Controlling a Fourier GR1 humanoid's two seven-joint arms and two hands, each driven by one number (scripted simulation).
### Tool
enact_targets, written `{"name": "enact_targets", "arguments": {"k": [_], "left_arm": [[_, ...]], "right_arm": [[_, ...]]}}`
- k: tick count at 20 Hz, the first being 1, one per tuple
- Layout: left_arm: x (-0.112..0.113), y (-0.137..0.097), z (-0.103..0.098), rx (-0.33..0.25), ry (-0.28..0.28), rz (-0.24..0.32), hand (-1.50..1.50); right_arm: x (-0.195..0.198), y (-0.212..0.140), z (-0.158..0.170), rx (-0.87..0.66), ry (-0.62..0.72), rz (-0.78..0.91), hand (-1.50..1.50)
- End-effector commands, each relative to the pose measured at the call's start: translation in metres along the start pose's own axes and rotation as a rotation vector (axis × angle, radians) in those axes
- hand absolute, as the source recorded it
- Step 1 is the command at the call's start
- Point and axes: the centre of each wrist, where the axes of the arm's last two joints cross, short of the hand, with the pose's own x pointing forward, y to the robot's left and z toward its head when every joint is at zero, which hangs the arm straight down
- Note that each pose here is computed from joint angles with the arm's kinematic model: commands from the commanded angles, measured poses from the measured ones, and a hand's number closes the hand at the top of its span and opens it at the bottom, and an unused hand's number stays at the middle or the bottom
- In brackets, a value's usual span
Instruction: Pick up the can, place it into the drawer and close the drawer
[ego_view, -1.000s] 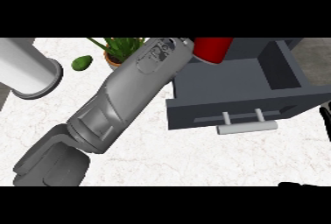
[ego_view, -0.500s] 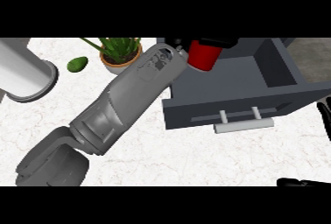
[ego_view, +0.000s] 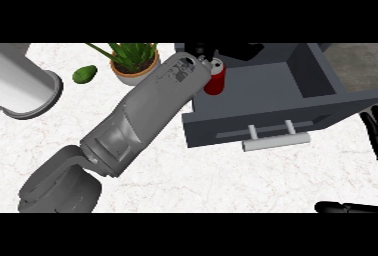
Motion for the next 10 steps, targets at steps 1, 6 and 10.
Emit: {"name": "enact_targets", "arguments": {"k": [1,6,10], "left_arm": [[-0.008,0.0,0.002,0.044,-0.019,-0.021,-1.5],[-0.005,-0.001,0.002,0.071,0.014,0.017,-1.5],[0.004,-0.002,0.001,0.072,0.029,0.051,-1.5]], "right_arm": [[0.0,0.003,-0.009,-0.002,0.007,0.007,-1.5],[0.007,0.005,0.003,0.026,-0.007,0.01,-1.5],[0.021,-0.002,0.002,0.014,-0.086,0.154,-1.5]]}}
